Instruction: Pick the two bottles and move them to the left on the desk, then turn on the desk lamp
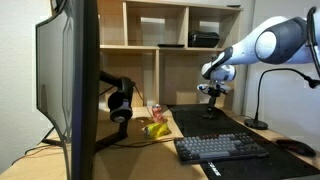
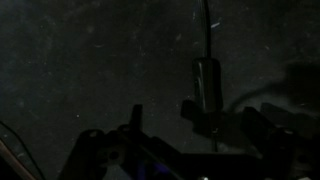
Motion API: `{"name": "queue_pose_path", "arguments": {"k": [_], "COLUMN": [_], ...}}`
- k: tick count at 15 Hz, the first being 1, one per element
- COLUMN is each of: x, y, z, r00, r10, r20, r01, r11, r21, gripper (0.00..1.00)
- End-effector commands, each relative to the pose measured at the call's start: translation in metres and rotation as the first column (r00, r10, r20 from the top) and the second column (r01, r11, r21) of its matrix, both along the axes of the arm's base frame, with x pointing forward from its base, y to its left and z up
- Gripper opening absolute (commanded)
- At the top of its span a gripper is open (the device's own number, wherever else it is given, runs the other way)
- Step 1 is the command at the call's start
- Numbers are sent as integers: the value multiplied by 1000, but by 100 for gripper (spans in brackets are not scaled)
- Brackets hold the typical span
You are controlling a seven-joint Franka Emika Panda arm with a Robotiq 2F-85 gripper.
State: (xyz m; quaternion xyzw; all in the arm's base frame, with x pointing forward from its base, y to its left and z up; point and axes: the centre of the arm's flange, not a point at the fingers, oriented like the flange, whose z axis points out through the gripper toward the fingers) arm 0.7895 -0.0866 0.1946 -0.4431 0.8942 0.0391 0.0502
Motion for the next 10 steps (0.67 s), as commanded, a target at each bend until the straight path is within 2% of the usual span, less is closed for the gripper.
{"name": "queue_pose_path", "arguments": {"k": [1, 10], "x": [1, 20], "y": [6, 11], "z": [-11, -40], "r00": [998, 988], "r10": [53, 155], "r20": [-16, -2], "r01": [-52, -155], "r11": [998, 987], "r21": [36, 46], "gripper": [100, 100]}}
